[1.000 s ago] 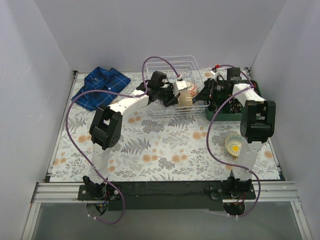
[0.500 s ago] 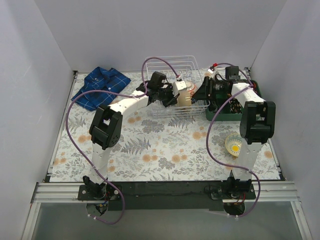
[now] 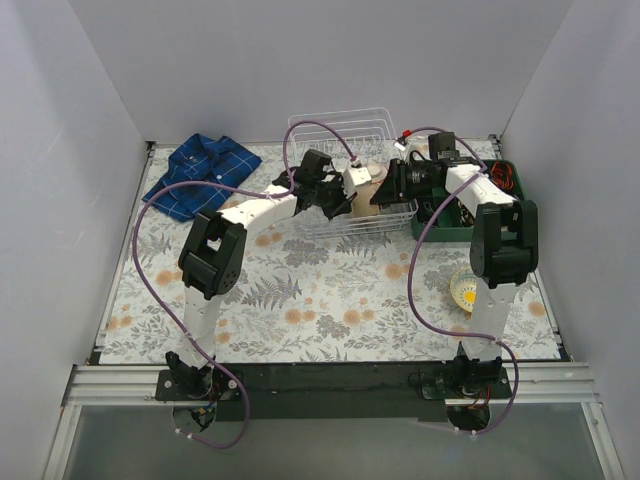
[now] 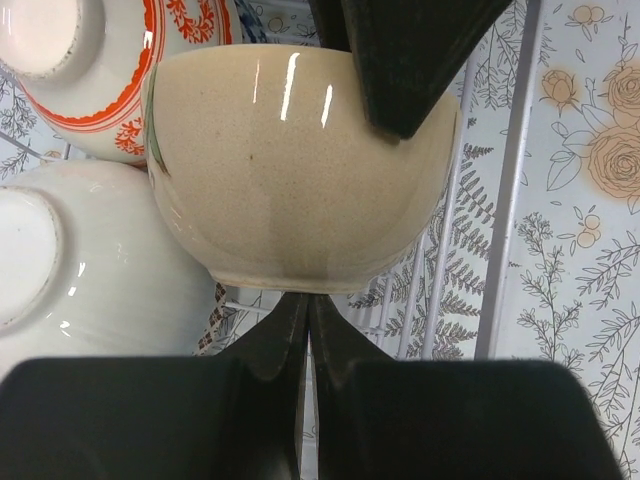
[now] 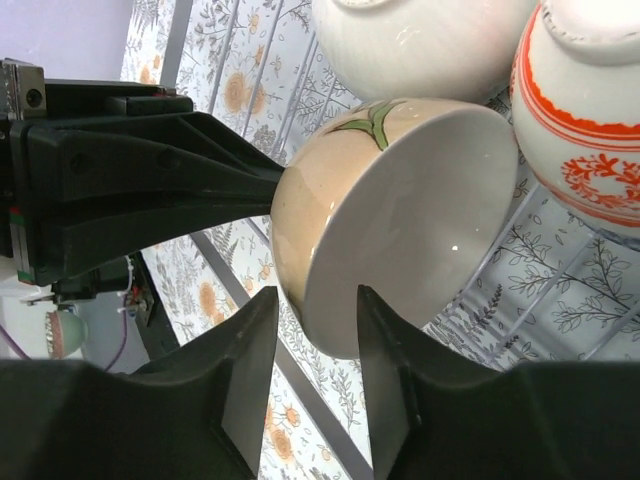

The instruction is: Load the bowls into the dish rack

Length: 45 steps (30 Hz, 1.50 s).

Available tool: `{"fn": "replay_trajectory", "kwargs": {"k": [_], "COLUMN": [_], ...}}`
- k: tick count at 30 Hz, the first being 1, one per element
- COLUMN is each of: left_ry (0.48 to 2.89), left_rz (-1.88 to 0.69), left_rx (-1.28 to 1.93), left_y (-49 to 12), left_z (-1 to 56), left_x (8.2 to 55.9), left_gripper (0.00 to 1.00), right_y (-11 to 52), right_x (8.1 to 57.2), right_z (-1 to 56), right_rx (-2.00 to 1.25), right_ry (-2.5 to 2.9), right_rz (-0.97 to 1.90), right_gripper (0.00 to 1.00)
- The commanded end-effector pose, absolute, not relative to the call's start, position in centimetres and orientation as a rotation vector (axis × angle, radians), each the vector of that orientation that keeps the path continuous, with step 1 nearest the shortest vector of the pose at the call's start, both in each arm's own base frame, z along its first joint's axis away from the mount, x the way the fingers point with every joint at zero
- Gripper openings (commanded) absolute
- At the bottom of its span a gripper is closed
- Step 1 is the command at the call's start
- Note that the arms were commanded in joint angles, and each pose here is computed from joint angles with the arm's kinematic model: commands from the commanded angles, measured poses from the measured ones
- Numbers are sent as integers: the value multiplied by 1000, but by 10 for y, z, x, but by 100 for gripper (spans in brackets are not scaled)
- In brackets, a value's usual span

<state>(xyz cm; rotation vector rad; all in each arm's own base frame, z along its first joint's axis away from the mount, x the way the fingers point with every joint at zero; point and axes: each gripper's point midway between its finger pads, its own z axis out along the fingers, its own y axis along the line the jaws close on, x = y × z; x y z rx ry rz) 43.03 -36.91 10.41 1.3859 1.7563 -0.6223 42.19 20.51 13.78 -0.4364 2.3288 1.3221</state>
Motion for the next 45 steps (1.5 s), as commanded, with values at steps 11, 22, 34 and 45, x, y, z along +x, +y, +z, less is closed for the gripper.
{"fn": "replay_trajectory", "kwargs": {"k": [11,22,34,45], "left_ry": [1717,1693,1771,1772], "left_rz": [-470,-205,-153,-120], "left_rx": [1272,900,892,897], "left_y": [-341,-302,-279,-277], "left_z": [160,223,212,209], "left_x": [429,471,476,484], "left_gripper": [4,31,33,41], "right_y": [215,238,229,185], "right_x": [419,388,382,425], "right_z": [155,196,140,134], "right_rx": [-500,-513,-275,-250], "right_ry": [2219,2050,2212,2365], "right_rz": [1455,1974,2098,1484], "right_gripper": [15,1,1,30]}}
